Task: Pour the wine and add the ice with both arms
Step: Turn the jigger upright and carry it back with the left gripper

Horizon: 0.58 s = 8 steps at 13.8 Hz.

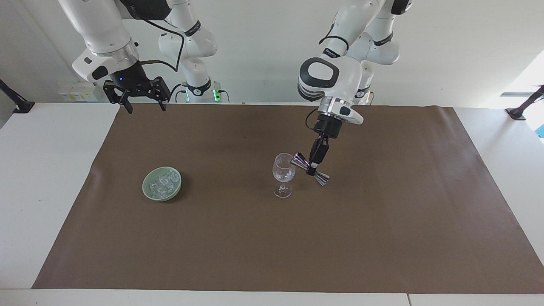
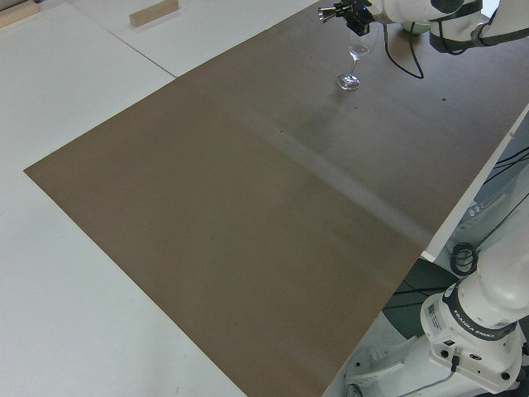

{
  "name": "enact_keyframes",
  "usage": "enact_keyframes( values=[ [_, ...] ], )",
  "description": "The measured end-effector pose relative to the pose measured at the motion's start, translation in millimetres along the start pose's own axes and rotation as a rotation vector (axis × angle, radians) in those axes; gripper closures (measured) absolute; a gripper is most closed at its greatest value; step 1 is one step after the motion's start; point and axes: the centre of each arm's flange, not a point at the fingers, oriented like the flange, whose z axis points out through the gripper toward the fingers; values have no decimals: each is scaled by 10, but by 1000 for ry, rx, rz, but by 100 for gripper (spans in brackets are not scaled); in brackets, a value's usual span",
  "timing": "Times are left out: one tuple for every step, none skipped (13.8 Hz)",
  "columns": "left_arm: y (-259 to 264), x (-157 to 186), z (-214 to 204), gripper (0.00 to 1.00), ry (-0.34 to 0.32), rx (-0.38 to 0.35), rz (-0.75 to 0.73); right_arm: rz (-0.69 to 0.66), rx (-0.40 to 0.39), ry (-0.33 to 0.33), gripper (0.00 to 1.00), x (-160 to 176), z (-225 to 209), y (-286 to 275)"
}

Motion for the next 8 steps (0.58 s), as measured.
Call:
enact_keyframes(
  values=[
    [16, 21, 2, 78, -4, -1, -66, 0, 0, 0, 0, 0, 0, 0],
    [34, 39, -1, 78, -8, -3, -125, 0, 0, 0, 0, 0, 0, 0],
    [63, 56, -8, 78, -17, -6, -191, 0, 0, 0, 0, 0, 0, 0],
    [99, 74, -25, 78, -23, -10, -258, 0, 0, 0, 0, 0, 0, 0],
    [135, 97, -46, 78, -25, -16, -323, 0, 0, 0, 0, 0, 0, 0],
    [163, 138, -59, 78, -22, -21, -388, 0, 0, 0, 0, 0, 0, 0],
    [176, 190, -61, 78, -22, -22, -463, 0, 0, 0, 0, 0, 0, 0],
    [188, 250, -57, 78, -24, -23, -523, 0, 0, 0, 0, 0, 0, 0]
  ],
)
